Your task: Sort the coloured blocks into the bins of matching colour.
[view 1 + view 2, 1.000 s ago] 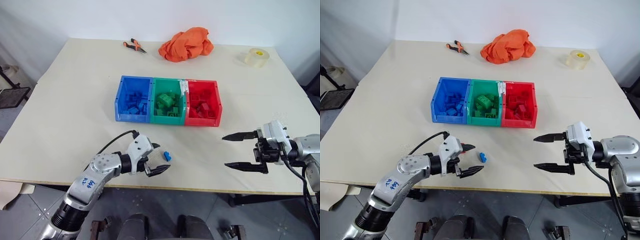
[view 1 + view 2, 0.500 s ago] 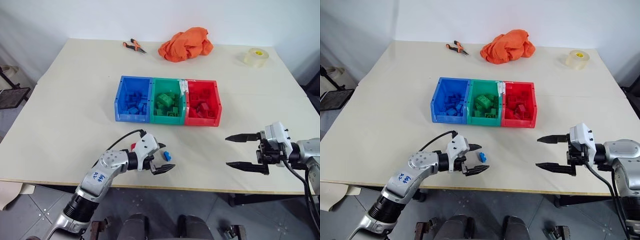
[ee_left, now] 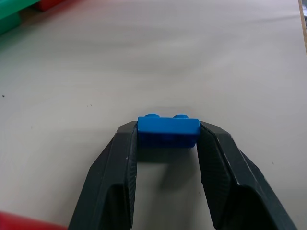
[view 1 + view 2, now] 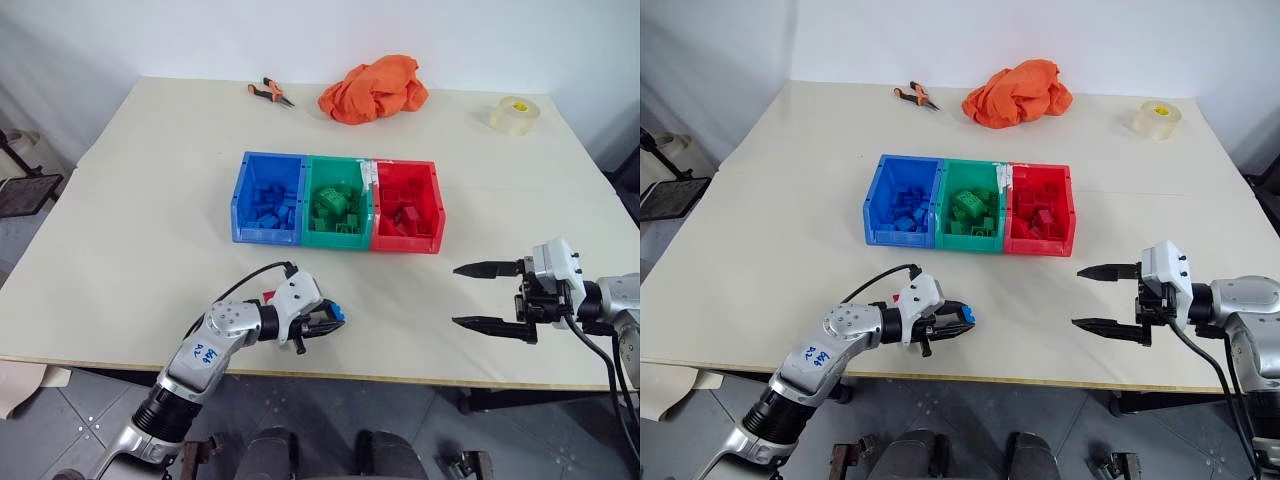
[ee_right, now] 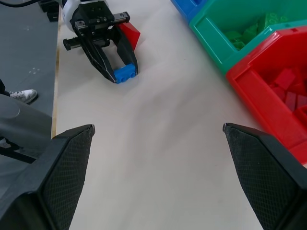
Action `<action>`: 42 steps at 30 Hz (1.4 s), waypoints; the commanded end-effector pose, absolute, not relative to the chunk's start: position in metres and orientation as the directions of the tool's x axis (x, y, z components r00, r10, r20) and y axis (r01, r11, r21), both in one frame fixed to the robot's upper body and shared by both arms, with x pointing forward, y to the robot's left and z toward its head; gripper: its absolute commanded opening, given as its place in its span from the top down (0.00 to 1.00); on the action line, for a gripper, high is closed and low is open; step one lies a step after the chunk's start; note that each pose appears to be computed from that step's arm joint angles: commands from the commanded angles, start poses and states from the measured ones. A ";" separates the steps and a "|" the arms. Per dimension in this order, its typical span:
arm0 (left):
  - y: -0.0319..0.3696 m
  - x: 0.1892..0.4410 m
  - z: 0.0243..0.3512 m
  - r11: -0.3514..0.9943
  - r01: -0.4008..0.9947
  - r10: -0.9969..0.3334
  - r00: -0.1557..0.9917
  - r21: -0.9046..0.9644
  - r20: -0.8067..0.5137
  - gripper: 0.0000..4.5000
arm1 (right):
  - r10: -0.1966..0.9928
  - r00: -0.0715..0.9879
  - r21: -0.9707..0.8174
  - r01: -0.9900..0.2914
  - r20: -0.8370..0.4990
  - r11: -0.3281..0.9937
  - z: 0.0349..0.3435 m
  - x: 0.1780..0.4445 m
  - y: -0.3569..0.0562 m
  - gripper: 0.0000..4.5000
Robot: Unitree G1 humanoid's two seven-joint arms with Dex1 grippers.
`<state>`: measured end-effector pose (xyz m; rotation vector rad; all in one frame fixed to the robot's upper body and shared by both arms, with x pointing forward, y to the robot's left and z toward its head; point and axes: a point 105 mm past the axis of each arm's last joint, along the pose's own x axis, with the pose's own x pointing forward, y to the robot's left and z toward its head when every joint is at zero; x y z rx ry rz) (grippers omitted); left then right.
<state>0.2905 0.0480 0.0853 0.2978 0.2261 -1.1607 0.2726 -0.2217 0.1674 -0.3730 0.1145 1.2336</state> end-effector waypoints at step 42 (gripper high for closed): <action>0.135 0.407 0.219 0.818 0.502 -0.553 0.822 0.282 0.138 0.01 | 0.844 0.535 -0.322 -0.794 0.035 0.516 0.221 0.331 -0.232 0.00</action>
